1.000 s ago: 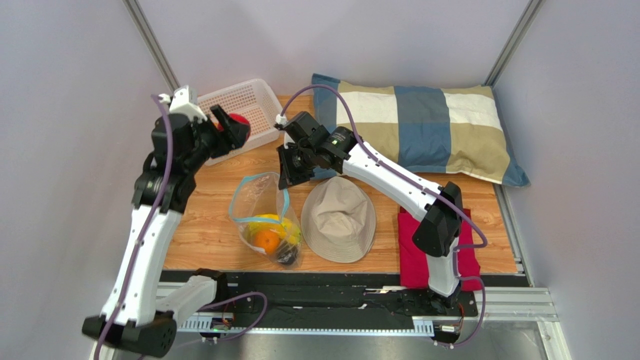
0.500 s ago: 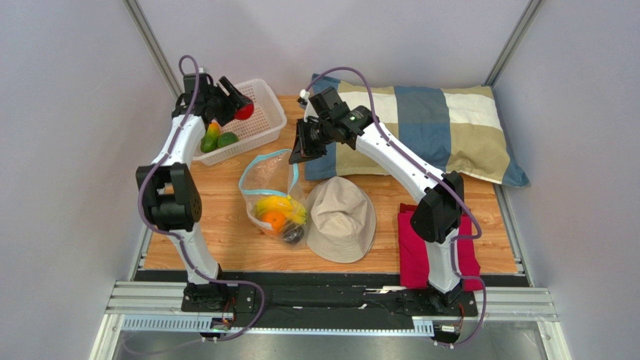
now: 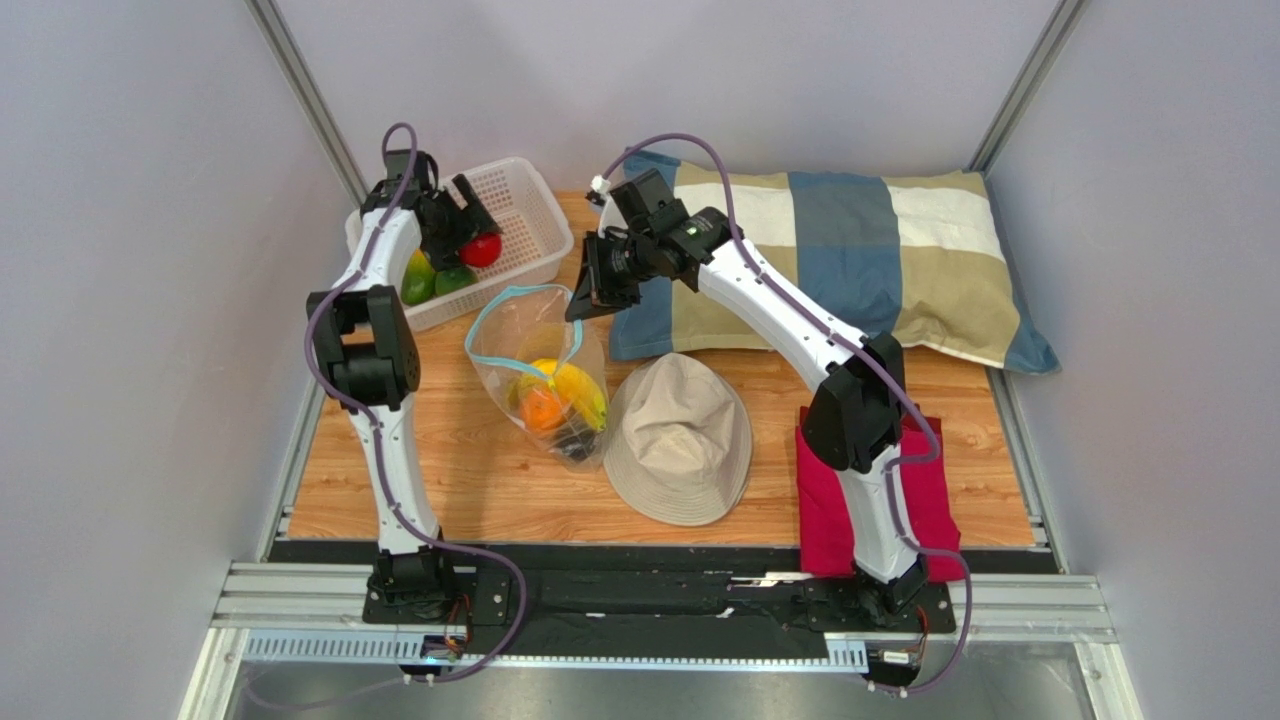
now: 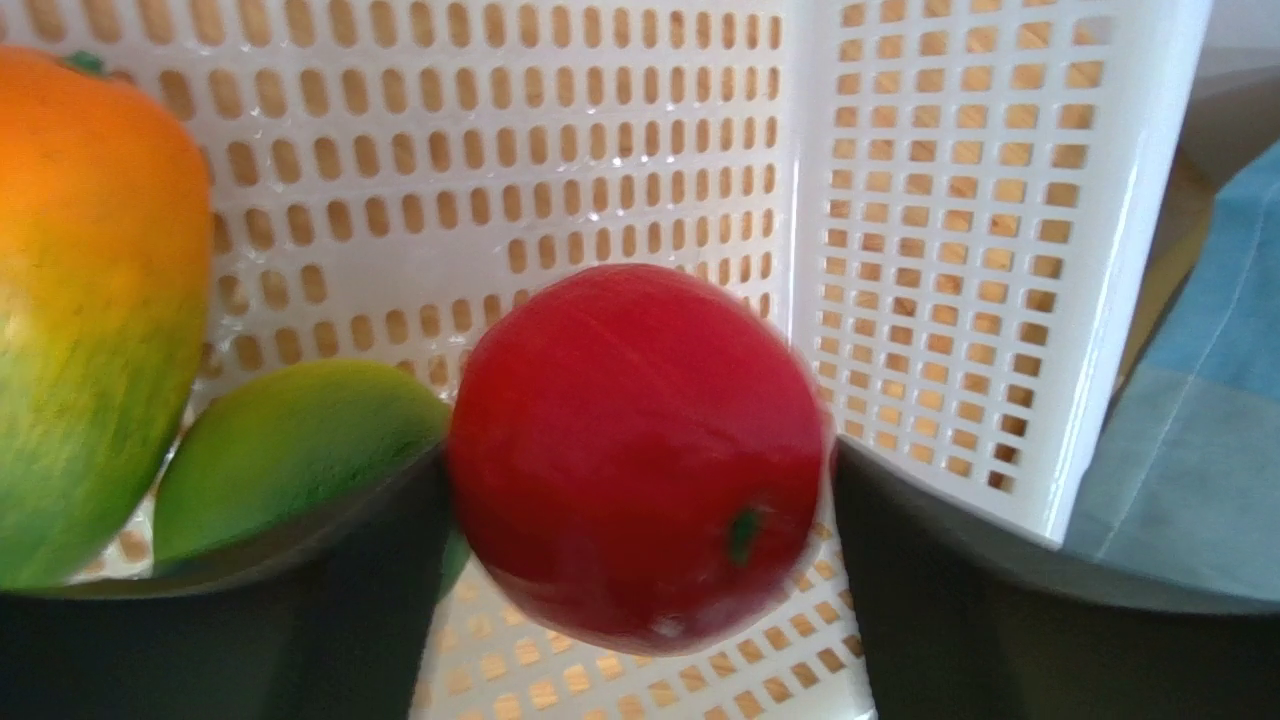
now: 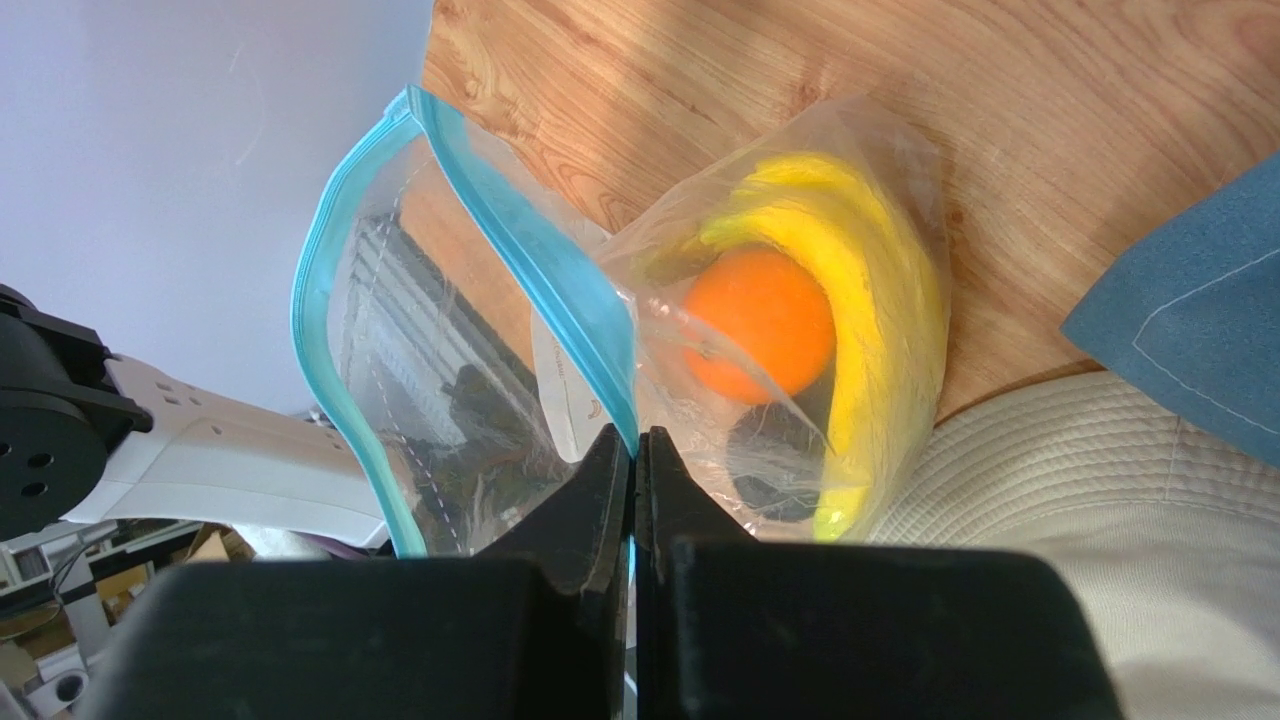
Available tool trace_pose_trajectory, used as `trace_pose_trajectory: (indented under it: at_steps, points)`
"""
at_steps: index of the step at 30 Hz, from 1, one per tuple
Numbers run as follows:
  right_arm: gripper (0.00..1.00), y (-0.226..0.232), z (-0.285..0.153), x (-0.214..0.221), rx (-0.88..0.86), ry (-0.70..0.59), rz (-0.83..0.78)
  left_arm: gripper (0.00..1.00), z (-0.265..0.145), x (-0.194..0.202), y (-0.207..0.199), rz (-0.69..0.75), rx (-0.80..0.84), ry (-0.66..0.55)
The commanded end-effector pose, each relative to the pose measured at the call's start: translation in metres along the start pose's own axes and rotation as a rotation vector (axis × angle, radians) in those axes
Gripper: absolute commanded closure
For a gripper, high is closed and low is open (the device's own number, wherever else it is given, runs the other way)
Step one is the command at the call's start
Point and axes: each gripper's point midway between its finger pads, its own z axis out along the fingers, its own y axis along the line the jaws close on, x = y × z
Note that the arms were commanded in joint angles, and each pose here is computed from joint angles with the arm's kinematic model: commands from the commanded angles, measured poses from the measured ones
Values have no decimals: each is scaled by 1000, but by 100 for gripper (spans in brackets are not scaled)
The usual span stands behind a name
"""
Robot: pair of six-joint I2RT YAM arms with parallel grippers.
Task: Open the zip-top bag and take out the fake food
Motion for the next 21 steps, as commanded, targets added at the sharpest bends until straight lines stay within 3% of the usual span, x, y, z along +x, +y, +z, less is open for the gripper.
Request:
trace_pose_trajectory:
  at_steps: [1, 7, 8, 9, 11, 12, 13, 14, 16, 18, 21]
  points:
    - [100, 12, -5, -5, -46, -5, -14, 2, -36, -27, -6, 96, -47, -57]
    - [100, 4, -12, -11, -16, -17, 4, 1, -86, -25, -12, 145, -95, -28]
    - [100, 6, -13, -11, -21, -19, 10, 1, -103, -38, -21, 156, -85, -51]
    - [100, 6, -13, -11, -24, -25, 17, 1, -118, -22, -17, 143, -120, 23]
    - [100, 10, -18, -10, -23, -45, 23, 4, -141, -11, -32, 163, -82, 46]
    - [100, 7, -15, -7, -20, -43, 34, 6, -177, -13, -53, 194, -23, -19]
    - [99, 8, -15, -7, -14, -55, 47, 18, -193, -9, -62, 213, 17, -44]
    - [92, 10, -17, -6, -13, -63, 50, 27, -218, 13, -63, 200, 54, -50]
    - [93, 9, -12, -10, -13, -92, 66, 46, -238, 21, -88, 179, 217, -127]
    - [99, 9, -9, -11, -3, -96, 100, 50, -265, 58, -97, 170, 330, -134]
    - [100, 15, -9, -13, -2, -120, 105, 55, -299, 98, -110, 189, 432, -161]
